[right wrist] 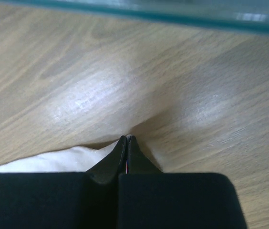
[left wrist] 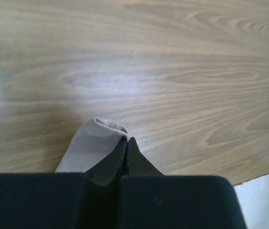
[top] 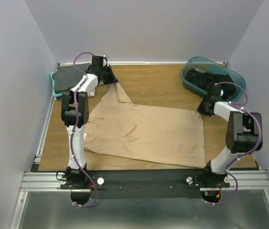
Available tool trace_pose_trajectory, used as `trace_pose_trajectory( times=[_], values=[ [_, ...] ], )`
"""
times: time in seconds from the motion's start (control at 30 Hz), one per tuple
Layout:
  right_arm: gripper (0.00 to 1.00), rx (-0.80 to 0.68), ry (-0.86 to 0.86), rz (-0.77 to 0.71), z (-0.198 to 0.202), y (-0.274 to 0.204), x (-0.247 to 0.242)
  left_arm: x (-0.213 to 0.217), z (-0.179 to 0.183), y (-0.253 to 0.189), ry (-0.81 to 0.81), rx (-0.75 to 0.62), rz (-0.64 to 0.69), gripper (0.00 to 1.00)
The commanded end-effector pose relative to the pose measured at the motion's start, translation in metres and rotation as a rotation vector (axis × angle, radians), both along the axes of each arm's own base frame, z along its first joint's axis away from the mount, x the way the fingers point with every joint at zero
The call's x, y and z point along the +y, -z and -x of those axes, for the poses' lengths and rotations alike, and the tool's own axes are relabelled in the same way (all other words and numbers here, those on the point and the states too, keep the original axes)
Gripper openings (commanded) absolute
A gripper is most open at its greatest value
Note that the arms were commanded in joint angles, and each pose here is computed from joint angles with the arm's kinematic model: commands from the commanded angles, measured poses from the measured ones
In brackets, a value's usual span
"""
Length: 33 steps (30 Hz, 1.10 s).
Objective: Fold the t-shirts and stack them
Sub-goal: Fold the tshirt
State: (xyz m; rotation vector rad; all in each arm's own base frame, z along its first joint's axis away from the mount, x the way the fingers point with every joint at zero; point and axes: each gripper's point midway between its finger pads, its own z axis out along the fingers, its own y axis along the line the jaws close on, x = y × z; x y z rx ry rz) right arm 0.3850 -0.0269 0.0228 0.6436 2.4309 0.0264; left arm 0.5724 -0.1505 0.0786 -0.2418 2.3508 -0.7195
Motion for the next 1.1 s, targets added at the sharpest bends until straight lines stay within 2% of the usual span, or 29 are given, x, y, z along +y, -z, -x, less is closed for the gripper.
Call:
trace_pose_trajectory(
  times=[0.0,0.33,0.57,0.63,0.67,0.73,0.77,0.93,1.07],
  values=[
    [0.00,-0.024,-0.016,0.006,-0.012,-0.020,-0.001,0.000,-0.026,-0.036,0.009,-0.097,0.066,0.00],
    [0.00,-0.112,0.000,0.033,-0.064,-0.054,-0.010,0.000,-0.056,-0.076,0.050,-0.205,0.136,0.00],
    [0.00,-0.173,-0.019,0.040,-0.080,-0.080,-0.010,0.021,-0.056,-0.093,0.005,-0.216,0.152,0.00],
    [0.00,-0.183,-0.038,0.033,-0.077,-0.084,-0.007,0.027,-0.045,-0.097,-0.023,-0.203,0.143,0.00],
    [0.00,-0.182,-0.049,0.034,-0.075,-0.085,-0.006,0.029,-0.038,-0.112,-0.030,-0.220,0.143,0.00],
    [0.00,-0.184,-0.073,0.033,-0.068,-0.086,-0.003,0.033,-0.023,-0.098,-0.050,-0.176,0.145,0.00],
    [0.00,-0.186,-0.082,0.034,-0.066,-0.087,-0.002,0.034,-0.016,-0.114,-0.053,-0.199,0.151,0.00],
    [0.00,-0.177,-0.117,0.047,-0.046,-0.085,0.000,0.038,0.020,-0.099,-0.069,-0.154,0.151,0.00],
    [0.00,-0.172,-0.122,0.042,-0.027,-0.084,0.003,0.042,0.047,-0.111,-0.087,-0.164,0.143,0.00]
  ],
)
